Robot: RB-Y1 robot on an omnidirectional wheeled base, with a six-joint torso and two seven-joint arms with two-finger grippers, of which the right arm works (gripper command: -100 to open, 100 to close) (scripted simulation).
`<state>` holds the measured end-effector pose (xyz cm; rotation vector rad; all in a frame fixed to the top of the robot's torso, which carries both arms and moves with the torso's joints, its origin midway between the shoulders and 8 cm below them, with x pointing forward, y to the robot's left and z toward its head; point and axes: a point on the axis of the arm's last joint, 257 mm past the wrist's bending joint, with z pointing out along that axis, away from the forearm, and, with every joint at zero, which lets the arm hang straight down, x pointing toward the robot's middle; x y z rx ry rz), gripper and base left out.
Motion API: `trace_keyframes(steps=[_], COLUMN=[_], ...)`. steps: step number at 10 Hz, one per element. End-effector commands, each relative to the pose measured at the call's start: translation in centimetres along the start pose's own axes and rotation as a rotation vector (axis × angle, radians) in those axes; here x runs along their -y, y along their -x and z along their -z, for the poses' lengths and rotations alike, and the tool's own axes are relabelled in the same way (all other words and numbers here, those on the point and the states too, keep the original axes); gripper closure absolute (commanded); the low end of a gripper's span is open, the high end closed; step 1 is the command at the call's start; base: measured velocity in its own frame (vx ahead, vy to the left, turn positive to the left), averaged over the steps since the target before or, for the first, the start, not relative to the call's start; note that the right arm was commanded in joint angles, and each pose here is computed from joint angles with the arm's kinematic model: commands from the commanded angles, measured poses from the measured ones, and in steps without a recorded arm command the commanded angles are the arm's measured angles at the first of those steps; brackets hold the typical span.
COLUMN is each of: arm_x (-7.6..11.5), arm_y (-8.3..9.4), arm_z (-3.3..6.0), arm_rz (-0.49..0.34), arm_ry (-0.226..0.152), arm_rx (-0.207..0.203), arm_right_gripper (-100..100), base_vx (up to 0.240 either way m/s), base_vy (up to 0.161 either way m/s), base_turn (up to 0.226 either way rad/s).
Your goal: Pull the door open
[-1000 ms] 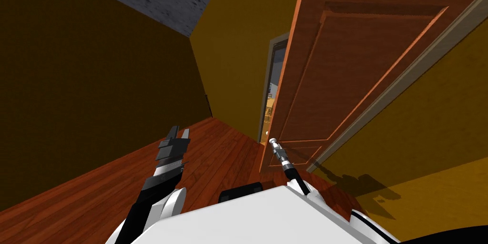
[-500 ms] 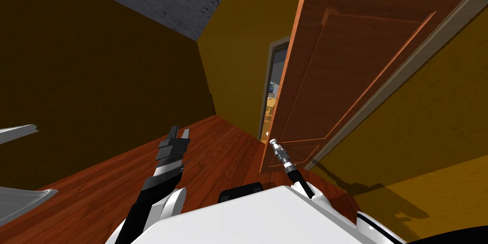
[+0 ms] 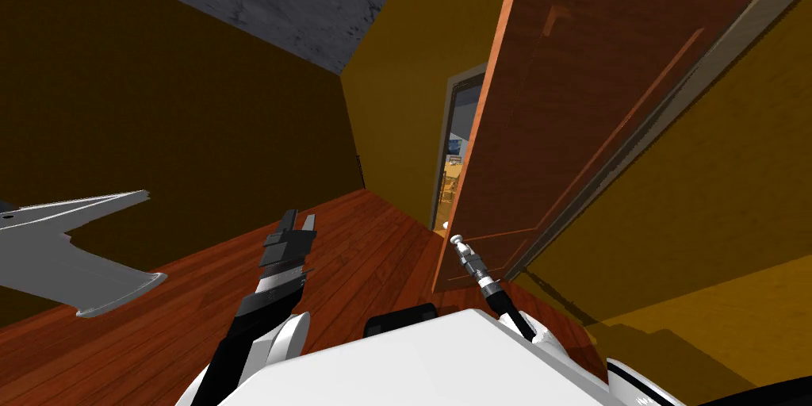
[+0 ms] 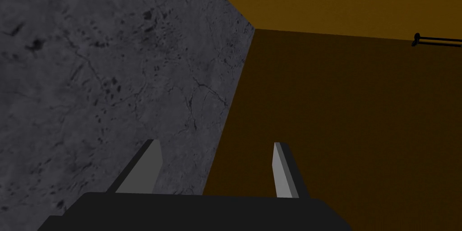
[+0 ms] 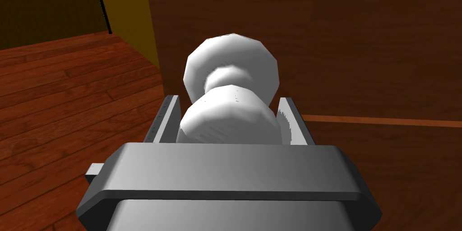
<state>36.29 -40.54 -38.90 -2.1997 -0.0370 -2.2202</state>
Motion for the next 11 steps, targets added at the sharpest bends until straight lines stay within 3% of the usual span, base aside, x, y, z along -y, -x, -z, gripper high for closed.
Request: trace_keyframes(steps=[1, 2, 11], arm_x=[0.4, 0.1, 0.2], arm_y=[0.3, 0.1, 0.3], arm_z=[1.07, 0.59, 2.88], arm_rz=[-0.005, -0.001, -0.006], arm_ry=[-0.025, -0.015, -0.076], arm_rx=[0.008, 0.004, 0.009], arm_right_gripper=[100, 100, 100], base_vx=[-0.195, -0.084, -0.196], base_vy=[-0.061, -0.028, -0.069], base_turn=[0.102, 0.02, 0.142])
